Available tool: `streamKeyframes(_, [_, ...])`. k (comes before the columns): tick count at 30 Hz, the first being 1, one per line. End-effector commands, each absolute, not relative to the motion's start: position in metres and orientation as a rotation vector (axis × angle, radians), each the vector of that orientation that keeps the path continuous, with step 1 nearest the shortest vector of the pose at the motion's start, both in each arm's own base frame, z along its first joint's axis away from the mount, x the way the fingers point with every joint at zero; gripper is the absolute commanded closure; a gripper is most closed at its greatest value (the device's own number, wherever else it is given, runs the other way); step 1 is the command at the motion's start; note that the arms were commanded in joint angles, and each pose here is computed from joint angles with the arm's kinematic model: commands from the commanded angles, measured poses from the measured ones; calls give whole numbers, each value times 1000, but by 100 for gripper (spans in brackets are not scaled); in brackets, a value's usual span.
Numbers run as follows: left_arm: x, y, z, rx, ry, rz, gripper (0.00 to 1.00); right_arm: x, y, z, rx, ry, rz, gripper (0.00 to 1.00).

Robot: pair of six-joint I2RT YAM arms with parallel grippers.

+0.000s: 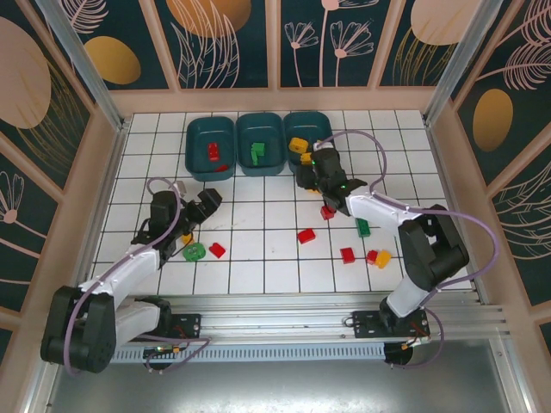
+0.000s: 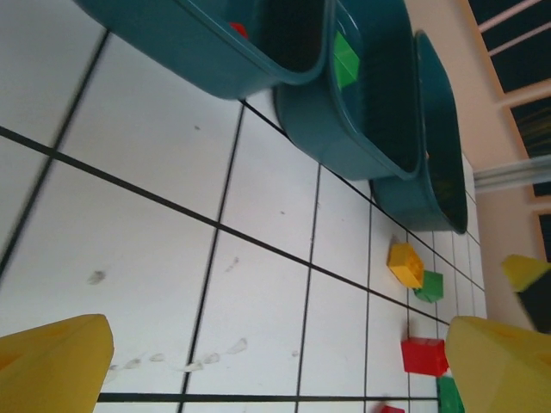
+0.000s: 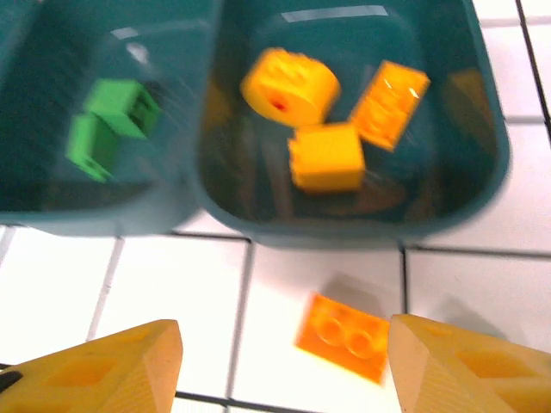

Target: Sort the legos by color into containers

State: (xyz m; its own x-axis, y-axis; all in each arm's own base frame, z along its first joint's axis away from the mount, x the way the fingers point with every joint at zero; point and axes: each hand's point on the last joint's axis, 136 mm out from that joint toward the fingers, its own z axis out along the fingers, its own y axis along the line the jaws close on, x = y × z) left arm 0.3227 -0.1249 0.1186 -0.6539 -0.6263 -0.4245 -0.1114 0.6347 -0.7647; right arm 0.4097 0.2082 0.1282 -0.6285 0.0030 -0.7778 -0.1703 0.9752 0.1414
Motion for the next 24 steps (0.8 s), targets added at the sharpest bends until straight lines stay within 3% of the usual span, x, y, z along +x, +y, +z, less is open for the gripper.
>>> streamKeyframes(1, [332, -149, 133, -510, 2115, -1035, 2, 409, 201, 114, -119, 2274, 265, 33])
streamKeyframes(14, [327, -157, 121, -473, 2181, -982, 1, 431, 190, 56, 40, 2418, 175, 24])
streamKeyframes(24, [326, -157, 115, -483, 2192, -975, 2, 440, 203, 37, 2, 2430, 148, 25])
